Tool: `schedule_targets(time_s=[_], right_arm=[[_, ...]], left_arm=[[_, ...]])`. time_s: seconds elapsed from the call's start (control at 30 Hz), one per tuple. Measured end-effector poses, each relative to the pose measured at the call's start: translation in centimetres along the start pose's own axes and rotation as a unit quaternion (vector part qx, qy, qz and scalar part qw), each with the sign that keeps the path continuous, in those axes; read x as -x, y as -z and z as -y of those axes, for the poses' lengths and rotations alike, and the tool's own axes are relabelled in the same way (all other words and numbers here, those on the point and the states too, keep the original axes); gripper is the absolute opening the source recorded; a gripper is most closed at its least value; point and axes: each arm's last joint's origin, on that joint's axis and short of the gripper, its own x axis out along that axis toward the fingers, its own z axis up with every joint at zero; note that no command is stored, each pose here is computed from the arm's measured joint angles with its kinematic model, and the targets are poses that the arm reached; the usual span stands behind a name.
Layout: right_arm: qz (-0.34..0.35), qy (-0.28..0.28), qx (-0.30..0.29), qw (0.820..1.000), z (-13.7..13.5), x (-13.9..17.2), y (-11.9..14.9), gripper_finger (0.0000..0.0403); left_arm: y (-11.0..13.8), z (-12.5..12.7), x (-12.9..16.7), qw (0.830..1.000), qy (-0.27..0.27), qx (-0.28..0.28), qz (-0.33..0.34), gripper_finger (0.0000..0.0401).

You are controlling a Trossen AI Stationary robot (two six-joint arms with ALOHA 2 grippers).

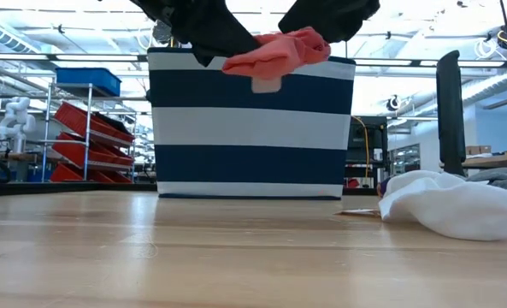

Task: Sort clothes
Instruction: Put the orange socks into the blue laundry organizer

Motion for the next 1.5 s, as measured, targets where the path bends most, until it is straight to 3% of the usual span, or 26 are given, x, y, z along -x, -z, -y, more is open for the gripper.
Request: schedule_targets(time_s=[0.23, 0.4, 0.6, 0.87, 1.03, 1.33, 1.5], right_arm=[[-0.001, 0.007, -0.009, 1.0, 0.2, -0.3, 0.0, 0.033], [-0.004, 0.007, -0.017, 1.0, 0.5, -0.5, 0.0, 0.0286], [-0.004, 0.005, -0.017, 1.0, 0.5, -0.5, 0.0, 0.0189], [-0.007, -0.001, -0.005, 1.0, 0.4, -0.5, 0.1, 0.0018], [-0.008, -0.011, -0.006, 1.0, 0.4, -0.5, 0.1, 0.0014], [-0.01, -0.01, -0.003, 1.0, 0.4, -0.5, 0.1, 0.0006], [-0.022, -0.005, 0.003, 1.0, 0.5, -0.5, 0.4, 0.0006]], left_arm=[[-0.1, 0.2, 0.0, 1.0, 0.006, -0.008, 0.004, 0.0023], [-0.2, 0.3, 0.0, 1.0, 0.007, -0.008, 0.009, 0.0023], [-0.2, 0.3, 0.0, 1.0, 0.009, -0.008, 0.009, 0.0024], [-0.2, 0.3, 0.0, 1.0, 0.018, -0.006, 0.009, 0.0024], [-0.2, 0.4, 0.0, 1.0, 0.024, -0.005, 0.009, 0.0039], [0.0, 0.2, 0.1, 1.0, 0.006, 0.019, -0.002, 0.0133], [-0.4, -0.2, 2.0, 1.0, -0.008, 0.019, -0.014, 0.0153]])
